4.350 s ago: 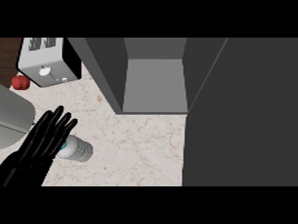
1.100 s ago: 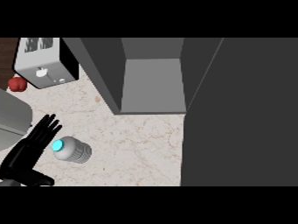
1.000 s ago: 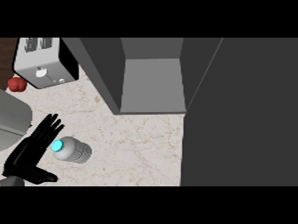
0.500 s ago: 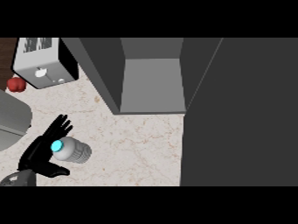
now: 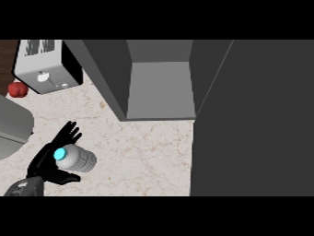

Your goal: Pick up the bottled water, place it into the cabinet and close the cabinet

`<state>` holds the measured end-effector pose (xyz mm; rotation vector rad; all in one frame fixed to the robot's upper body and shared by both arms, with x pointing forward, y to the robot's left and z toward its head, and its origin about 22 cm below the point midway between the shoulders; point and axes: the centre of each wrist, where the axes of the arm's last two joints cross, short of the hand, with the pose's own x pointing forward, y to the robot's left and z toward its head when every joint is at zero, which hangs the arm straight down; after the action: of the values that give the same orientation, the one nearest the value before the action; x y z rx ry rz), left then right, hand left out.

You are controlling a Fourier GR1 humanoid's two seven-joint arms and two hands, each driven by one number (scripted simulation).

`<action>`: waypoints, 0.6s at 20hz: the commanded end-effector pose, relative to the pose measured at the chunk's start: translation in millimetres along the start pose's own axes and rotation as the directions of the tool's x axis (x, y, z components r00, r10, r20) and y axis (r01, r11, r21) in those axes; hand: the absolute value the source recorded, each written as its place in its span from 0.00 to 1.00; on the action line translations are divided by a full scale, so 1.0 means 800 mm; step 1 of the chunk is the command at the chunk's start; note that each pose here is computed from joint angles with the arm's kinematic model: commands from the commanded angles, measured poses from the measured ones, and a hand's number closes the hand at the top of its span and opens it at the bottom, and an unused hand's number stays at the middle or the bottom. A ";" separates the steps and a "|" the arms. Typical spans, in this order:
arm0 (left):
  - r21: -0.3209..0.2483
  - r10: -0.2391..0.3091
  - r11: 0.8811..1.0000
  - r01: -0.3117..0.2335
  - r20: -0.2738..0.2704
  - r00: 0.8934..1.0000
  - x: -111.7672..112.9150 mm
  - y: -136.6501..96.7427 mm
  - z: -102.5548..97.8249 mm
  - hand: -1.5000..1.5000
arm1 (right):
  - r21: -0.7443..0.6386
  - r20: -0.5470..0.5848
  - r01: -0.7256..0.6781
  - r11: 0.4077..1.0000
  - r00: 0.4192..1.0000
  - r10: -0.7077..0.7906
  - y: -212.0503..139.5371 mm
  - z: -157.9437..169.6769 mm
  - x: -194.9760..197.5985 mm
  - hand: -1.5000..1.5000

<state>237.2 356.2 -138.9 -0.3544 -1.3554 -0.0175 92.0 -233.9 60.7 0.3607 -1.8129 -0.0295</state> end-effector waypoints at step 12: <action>-0.167 0.231 0.959 -0.230 -0.014 0.973 -0.031 -0.037 -0.013 0.00 | -0.010 0.004 0.018 1.000 1.000 -0.018 -0.001 -0.008 -0.010 0.00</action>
<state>243.6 343.4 -142.9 -0.4653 -1.3183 0.0406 97.7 -227.0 56.4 0.3746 -1.8081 -0.0360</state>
